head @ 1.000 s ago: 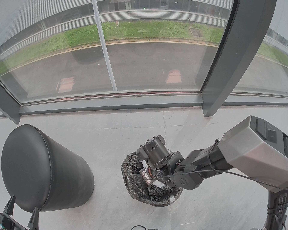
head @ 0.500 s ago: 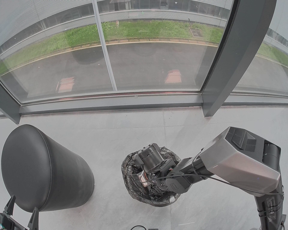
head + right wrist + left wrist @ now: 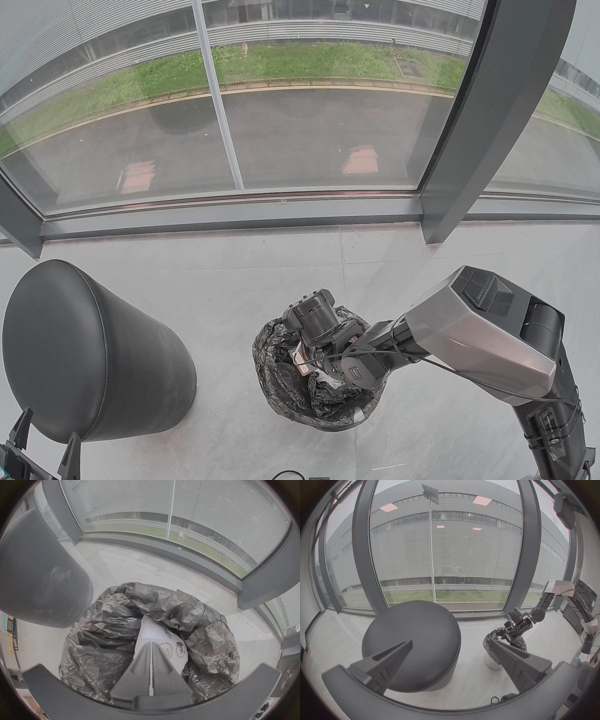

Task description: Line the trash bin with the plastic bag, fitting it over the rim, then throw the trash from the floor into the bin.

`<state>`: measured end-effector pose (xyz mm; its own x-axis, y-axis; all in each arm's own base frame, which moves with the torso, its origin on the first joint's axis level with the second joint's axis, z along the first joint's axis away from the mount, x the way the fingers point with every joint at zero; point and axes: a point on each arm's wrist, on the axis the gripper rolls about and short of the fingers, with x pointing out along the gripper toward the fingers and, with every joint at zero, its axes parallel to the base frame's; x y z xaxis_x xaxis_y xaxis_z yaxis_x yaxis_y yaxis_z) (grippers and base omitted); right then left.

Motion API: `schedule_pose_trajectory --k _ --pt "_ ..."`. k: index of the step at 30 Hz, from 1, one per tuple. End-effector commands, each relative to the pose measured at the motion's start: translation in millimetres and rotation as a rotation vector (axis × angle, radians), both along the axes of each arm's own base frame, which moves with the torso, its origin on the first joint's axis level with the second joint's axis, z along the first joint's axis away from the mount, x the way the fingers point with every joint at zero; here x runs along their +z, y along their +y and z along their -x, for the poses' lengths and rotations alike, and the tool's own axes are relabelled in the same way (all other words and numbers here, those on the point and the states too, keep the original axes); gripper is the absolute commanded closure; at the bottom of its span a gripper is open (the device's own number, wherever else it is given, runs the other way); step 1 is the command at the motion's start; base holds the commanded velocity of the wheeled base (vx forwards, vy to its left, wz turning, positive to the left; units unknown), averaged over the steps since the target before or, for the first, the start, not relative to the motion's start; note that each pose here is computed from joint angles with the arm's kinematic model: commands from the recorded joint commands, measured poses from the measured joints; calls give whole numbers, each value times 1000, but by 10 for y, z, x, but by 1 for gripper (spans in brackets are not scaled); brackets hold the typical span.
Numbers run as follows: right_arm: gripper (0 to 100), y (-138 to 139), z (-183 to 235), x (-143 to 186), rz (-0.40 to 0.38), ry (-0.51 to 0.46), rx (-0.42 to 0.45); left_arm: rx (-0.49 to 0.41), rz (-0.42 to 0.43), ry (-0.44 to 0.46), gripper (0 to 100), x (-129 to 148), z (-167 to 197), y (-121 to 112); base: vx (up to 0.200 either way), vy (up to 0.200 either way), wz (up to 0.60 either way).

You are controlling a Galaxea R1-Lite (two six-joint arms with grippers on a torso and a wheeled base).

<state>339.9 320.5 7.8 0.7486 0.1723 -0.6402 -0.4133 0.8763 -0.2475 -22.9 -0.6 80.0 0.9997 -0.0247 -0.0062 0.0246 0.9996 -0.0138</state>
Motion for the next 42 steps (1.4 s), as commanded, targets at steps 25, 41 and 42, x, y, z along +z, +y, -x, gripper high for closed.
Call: schedule_pose_trajectory --k 25,41,42 --pt "100 -89 -116 -375 60 62 -10 0 0 0 0 -48 0 0 0 0 0" --pt "100 -90 -114 -465 72 74 -8 0 0 0 0 -48 0 0 0 0 0" --pt "100 -91 -113 -446 72 71 -8 0 0 0 0 -48 0 0 0 0 0"
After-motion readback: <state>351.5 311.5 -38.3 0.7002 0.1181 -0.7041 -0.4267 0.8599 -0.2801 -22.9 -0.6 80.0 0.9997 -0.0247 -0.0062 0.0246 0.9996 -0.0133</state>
